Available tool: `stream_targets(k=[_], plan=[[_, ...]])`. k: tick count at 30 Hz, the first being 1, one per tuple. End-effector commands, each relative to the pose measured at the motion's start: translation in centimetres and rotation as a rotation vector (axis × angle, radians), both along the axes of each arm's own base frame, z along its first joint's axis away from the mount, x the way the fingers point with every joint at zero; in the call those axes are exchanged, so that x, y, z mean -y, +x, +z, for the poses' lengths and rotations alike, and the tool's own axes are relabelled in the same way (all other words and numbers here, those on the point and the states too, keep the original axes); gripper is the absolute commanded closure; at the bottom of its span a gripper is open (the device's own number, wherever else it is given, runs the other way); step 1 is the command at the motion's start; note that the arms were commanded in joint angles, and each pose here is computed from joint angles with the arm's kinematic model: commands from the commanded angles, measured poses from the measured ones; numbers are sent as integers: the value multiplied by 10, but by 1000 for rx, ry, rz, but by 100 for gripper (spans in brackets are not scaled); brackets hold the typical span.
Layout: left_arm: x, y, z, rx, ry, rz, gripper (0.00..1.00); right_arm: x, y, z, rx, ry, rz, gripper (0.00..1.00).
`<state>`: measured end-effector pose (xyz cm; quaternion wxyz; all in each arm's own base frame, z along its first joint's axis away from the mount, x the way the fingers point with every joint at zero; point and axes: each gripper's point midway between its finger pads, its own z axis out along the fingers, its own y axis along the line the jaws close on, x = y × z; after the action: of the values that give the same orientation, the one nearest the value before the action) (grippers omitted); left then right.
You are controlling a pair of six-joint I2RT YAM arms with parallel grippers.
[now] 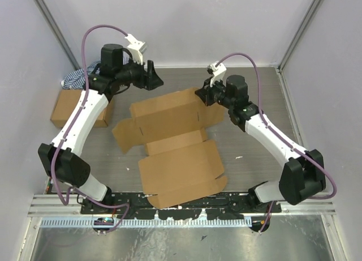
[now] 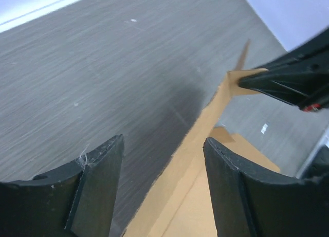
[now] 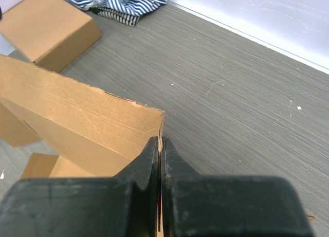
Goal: Fold the paper box
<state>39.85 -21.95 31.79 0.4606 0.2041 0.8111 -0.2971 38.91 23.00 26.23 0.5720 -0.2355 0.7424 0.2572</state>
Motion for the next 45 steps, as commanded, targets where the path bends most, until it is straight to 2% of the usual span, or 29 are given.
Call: stream_targets(k=[1,8,19,25,27,30,31,35,40,45], plan=[[30,-39,2,1,-84,-293,30,-13,-24,34,121,34,139,98],[39,-67,-26,-134,-133,-421,31,-10,-39,34,118,17,164,97],[29,-87,-64,-205,-19,-368,35,-10,-34,26,44,6,142,96],[26,-96,-90,-205,186,-323,46,-7,-26,17,4,4,95,94],[26,-97,-96,-195,247,-309,53,-6,-24,14,-13,-2,83,92],[24,-93,-100,-191,308,-276,70,-5,-20,13,-35,-6,63,83],[23,-91,-100,-186,326,-264,74,-3,-19,13,-48,-8,44,77],[15,-81,-101,-146,411,-200,87,8,-9,14,-82,-7,-56,68],[4,-75,-91,-78,491,-120,92,31,6,32,-47,4,-211,63],[-1,-80,-79,40,614,-82,96,85,39,37,-44,47,-473,61]])
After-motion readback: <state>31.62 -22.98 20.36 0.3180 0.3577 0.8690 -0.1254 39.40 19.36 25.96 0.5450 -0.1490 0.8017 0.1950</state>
